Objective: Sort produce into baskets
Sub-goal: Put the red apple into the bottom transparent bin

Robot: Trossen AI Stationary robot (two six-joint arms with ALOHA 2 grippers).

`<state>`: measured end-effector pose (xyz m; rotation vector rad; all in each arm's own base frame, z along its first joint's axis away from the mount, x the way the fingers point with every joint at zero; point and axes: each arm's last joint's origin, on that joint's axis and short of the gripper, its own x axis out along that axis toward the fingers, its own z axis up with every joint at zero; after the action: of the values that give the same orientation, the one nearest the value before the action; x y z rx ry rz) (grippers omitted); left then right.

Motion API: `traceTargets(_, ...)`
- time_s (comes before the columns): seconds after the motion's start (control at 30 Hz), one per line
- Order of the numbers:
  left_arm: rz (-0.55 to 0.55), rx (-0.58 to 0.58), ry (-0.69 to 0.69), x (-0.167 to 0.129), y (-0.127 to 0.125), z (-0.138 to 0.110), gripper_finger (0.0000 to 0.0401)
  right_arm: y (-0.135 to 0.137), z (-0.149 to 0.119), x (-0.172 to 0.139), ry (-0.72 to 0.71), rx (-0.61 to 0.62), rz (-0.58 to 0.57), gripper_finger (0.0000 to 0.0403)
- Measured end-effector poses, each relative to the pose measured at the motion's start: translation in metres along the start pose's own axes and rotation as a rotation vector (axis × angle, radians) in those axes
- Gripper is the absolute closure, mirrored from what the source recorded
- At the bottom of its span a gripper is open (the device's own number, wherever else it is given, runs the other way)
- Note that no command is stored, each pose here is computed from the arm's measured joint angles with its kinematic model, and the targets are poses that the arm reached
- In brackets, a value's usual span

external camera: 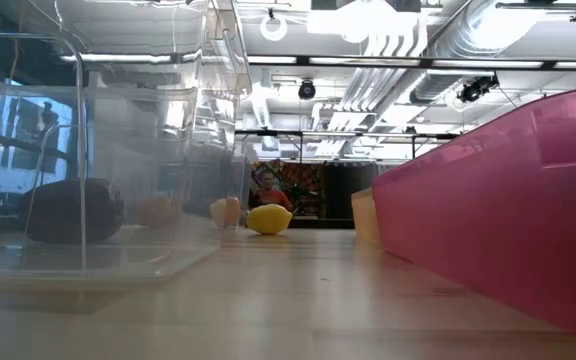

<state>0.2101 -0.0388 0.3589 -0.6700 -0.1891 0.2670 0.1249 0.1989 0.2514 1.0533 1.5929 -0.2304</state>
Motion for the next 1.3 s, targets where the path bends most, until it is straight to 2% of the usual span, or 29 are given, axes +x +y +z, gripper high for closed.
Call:
traceTargets(0.1, 0.000, 0.000, 0.000, 0.000, 0.000, 0.000, 0.0004, 0.005, -0.001, 0.014, 0.075, 0.007, -0.043, 0.0006)
traceTargets(0.4, -0.018, 0.003, 0.014, 0.000, -0.001, 0.000, 0.0004, 0.021, -0.002, 0.040, 0.117, 0.111, -0.299, 0.0006)
traceTargets(0.57, -0.022, 0.004, 0.018, 0.000, -0.001, -0.001, 0.0004, 0.024, -0.004, 0.061, 0.186, 0.146, -0.422, 0.0006)
traceTargets(1.17, -0.021, 0.001, 0.018, 0.000, 0.000, -0.001, 0.0004, 0.021, 0.004, 0.115, 0.229, 0.140, -0.551, 0.0006)
traceTargets(1.3, -0.022, 0.001, 0.018, 0.000, 0.000, -0.001, 0.0004, 0.020, 0.007, 0.129, 0.283, 0.118, -0.568, 0.0006)
